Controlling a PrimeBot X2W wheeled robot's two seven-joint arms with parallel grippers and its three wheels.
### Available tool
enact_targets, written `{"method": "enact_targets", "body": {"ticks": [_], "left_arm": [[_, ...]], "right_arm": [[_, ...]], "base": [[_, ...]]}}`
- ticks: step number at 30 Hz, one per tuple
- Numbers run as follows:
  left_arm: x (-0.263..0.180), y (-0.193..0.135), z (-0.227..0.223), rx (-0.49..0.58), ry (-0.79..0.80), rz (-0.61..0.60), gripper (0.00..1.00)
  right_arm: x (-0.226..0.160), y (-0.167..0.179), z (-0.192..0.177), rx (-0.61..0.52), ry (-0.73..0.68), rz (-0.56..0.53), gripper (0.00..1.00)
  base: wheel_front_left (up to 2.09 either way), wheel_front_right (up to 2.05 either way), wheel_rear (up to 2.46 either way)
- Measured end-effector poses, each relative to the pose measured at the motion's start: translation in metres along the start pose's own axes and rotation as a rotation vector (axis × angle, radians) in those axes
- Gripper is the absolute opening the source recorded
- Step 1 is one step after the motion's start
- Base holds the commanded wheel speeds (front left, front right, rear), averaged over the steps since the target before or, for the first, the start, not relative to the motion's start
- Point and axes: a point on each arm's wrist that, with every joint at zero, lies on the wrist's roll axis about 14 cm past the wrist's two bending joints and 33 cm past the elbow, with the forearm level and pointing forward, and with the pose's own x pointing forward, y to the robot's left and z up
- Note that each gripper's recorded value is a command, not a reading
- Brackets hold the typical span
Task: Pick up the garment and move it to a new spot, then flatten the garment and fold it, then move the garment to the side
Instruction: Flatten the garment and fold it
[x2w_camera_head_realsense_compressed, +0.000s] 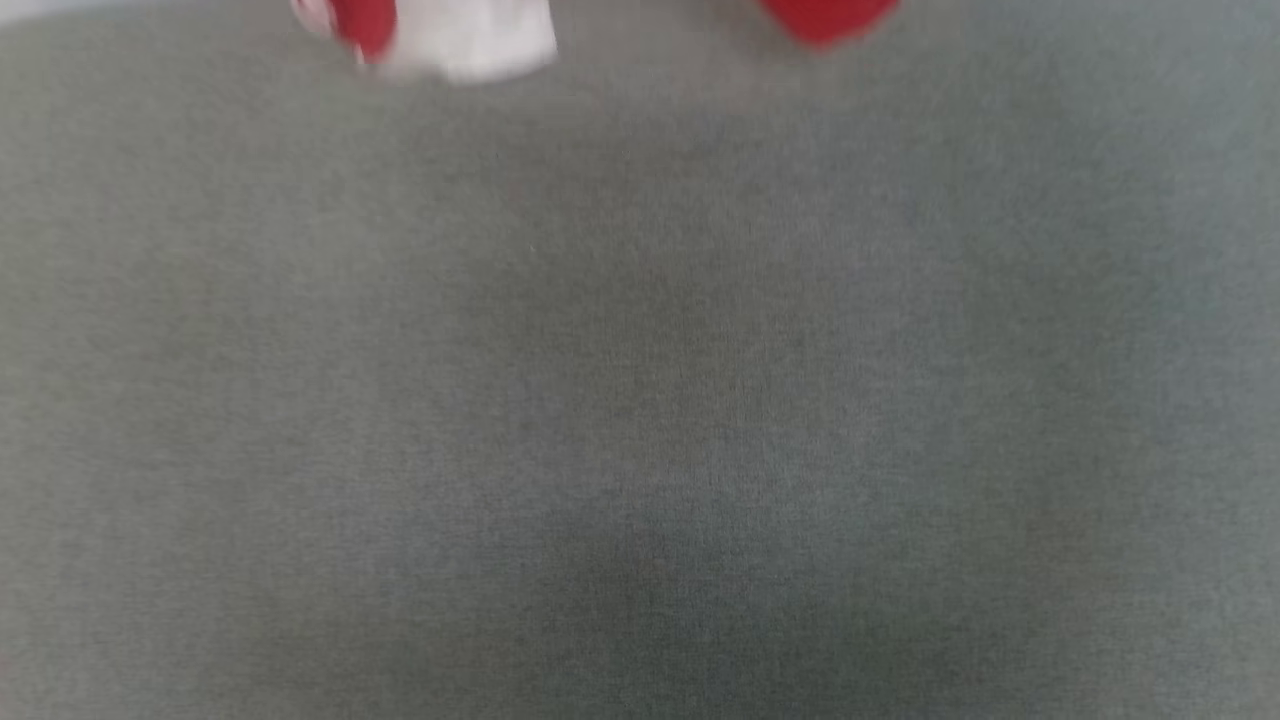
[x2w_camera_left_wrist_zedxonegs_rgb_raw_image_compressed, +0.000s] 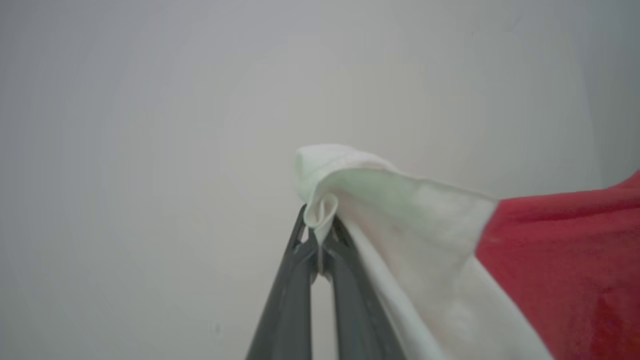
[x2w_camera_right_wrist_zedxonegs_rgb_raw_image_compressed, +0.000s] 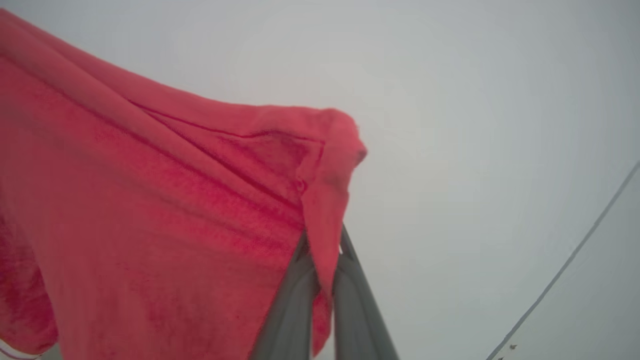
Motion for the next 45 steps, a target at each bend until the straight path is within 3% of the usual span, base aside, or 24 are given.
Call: {"method": "enact_targets", "body": {"ticks": [3,7,12,18,30,45], "left_arm": [[0.016,-0.009,-0.003,0.037,-0.051,-0.034,0.00],[0.021,-0.020,-0.018,0.021,-0.082,-0.066,0.00],[-0.019,-0.037,-0.104,-0.029,0.120,-0.098,0.00],[-0.070,-0.057,-0.150,-0.101,0.310,-0.151,0.00],[-0.197,-0.070,-0.199,-0.264,0.755,-0.176,0.00],[-0.347,-0.136,-0.195,-0.359,1.034,-0.301,0.00]], "right_arm": [[0.013,-0.009,-0.009,-0.038,-0.049,-0.031,0.00],[0.024,0.001,-0.054,-0.044,0.022,-0.023,0.00],[0.015,0.025,-0.117,-0.023,0.186,0.017,0.00],[-0.013,0.052,-0.157,0.015,0.328,0.073,0.00],[-0.094,0.090,-0.197,0.111,0.593,0.209,0.00],[-0.224,0.099,-0.228,0.195,0.859,0.331,0.00]], "base": [[0.00,0.00,0.00],[0.00,0.00,0.00],[0.00,0.00,0.00],[0.00,0.00,0.00],[0.00,0.00,0.00],[0.00,0.00,0.00]]}}
